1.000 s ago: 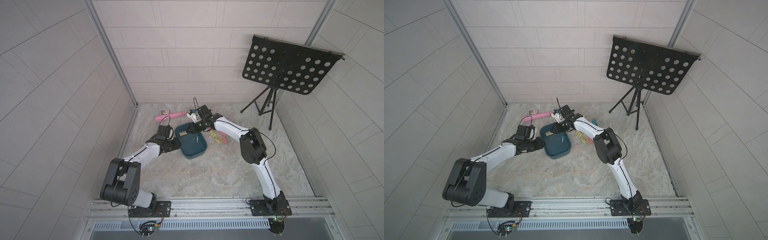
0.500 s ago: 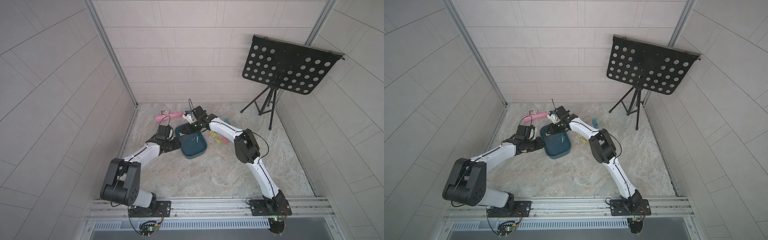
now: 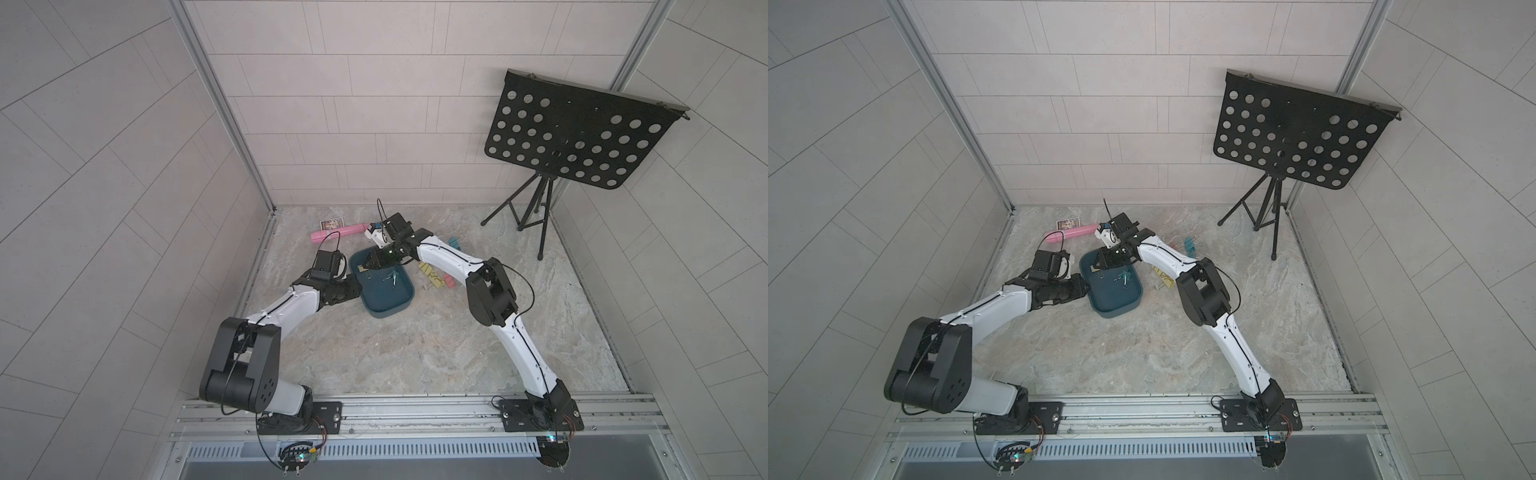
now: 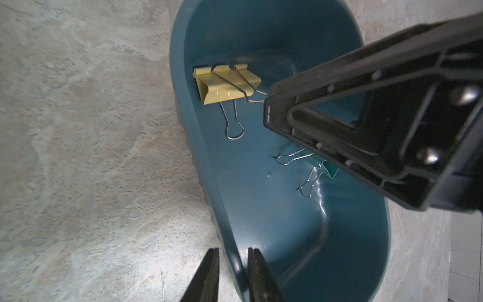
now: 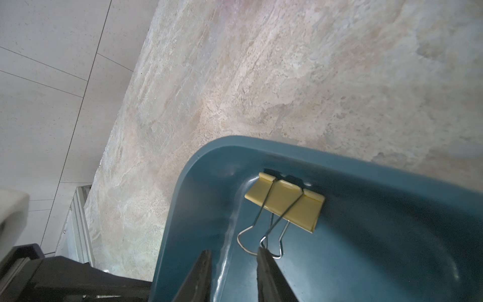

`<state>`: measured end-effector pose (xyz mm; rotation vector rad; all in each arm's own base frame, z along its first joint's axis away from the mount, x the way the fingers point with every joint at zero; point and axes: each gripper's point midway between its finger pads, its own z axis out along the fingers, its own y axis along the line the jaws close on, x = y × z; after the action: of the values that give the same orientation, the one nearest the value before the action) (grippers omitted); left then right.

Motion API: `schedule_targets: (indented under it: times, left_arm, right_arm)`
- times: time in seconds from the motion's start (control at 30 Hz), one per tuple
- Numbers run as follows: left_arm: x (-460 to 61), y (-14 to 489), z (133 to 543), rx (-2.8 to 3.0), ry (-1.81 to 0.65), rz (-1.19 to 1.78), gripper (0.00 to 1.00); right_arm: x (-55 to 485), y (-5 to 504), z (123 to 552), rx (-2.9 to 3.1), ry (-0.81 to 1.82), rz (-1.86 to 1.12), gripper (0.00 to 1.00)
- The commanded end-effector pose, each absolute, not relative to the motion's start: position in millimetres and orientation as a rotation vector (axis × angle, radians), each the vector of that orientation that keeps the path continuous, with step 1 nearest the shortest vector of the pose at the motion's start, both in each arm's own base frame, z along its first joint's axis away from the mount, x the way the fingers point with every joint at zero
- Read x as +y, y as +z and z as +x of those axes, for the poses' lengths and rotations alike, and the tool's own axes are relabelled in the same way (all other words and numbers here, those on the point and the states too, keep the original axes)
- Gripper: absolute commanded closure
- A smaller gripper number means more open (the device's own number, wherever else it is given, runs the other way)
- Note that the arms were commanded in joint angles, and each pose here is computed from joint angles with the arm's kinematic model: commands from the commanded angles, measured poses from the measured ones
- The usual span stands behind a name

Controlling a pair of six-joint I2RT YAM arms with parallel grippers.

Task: Take out the binder clips from the storage box
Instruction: Adjust the binder clip in the storage box.

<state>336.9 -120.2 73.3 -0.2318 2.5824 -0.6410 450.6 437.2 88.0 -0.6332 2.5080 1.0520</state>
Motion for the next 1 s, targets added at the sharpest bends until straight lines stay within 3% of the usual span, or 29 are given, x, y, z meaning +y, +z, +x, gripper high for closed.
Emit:
schedule_targets:
  times: [0.0, 0.97]
  left_arm:
    - [-120.6, 76.0, 332.8, 2.579, -0.636, -0.215, 0.72]
    - [-120.2, 78.7, 332.0, 2.575, -0.636, -0.213, 0.72]
  right_arm:
    - [439.4, 73.1, 448.2, 2.549, 1.048, -0.625, 0.67]
    - [444.5, 67.8, 462.7, 2.548, 1.034, -0.557, 0.67]
